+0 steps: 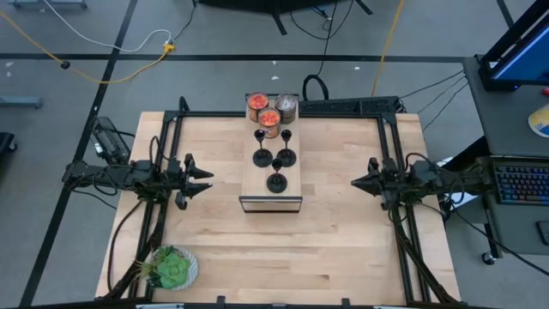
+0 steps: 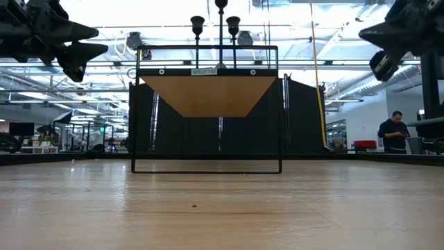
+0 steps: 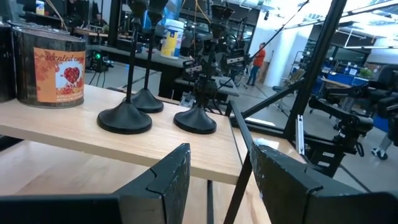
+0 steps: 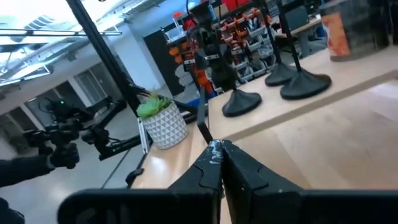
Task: Pick & Place candle stick holders
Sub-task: Return to Home Position
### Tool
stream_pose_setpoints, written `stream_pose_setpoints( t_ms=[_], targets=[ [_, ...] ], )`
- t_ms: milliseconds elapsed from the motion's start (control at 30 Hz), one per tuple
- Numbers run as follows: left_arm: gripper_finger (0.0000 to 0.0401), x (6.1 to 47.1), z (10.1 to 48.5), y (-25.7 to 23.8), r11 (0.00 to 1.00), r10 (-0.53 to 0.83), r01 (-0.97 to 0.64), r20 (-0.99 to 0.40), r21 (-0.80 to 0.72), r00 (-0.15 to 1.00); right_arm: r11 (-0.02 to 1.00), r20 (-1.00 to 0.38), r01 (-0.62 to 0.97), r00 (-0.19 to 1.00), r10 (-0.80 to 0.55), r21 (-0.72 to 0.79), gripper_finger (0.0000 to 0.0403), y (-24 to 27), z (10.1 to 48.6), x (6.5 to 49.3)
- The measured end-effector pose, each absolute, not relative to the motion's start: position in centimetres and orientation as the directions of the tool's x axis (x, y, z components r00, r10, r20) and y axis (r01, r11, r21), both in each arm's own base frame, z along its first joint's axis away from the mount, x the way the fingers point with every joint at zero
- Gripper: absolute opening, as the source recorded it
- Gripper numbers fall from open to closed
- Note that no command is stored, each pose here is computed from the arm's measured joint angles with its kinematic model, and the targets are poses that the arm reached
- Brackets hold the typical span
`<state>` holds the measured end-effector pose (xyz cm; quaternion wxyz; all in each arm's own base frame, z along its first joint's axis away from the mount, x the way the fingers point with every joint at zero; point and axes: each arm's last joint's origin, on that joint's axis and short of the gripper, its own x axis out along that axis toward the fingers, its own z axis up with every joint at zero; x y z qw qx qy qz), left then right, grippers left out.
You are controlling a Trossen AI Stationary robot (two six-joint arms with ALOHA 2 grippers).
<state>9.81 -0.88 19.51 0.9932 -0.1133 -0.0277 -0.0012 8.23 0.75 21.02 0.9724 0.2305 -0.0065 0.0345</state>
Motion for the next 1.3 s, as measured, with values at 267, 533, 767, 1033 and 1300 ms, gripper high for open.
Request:
stream_pose_setpoints(
  t_ms=[267, 533, 767, 1033, 1300],
  targets=[
    [0.0175, 9.8, 19.4, -0.9, 0.981, 0.003, 0.004, 0.04, -0.196, 0.999, 0.882, -0.01, -0.068, 0.997, 0.082, 0.466, 0.0, 0.9, 19.6, 8.7],
    [0.0175, 9.8, 19.2, -0.9, 0.99, 0.005, -0.002, 0.02, -0.141, 1.0, 0.909, 0.145, -0.135, 0.986, 0.083, 0.395, 0.0, 0.9, 18.3, 9.5],
    [0.0175, 9.8, 18.7, -0.5, 0.99, 0.038, -0.041, -0.024, -0.132, 0.999, 0.861, 0.162, -0.15, 0.984, 0.079, 0.487, 0.0, 0.9, 18.3, 9.5],
    [0.0175, 9.9, 18.5, -0.3, 0.994, -0.024, 0.019, -0.044, -0.111, 0.999, 0.885, 0.2, -0.157, 0.977, 0.074, 0.439, 0.0, 0.9, 18.7, 9.5],
    [0.0175, 9.9, 18.4, -0.1, 0.992, 0.025, -0.032, -0.054, -0.123, 0.998, 0.915, 0.192, -0.145, 0.978, 0.076, 0.376, 0.0, 0.9, 18.6, 9.5]
  ],
)
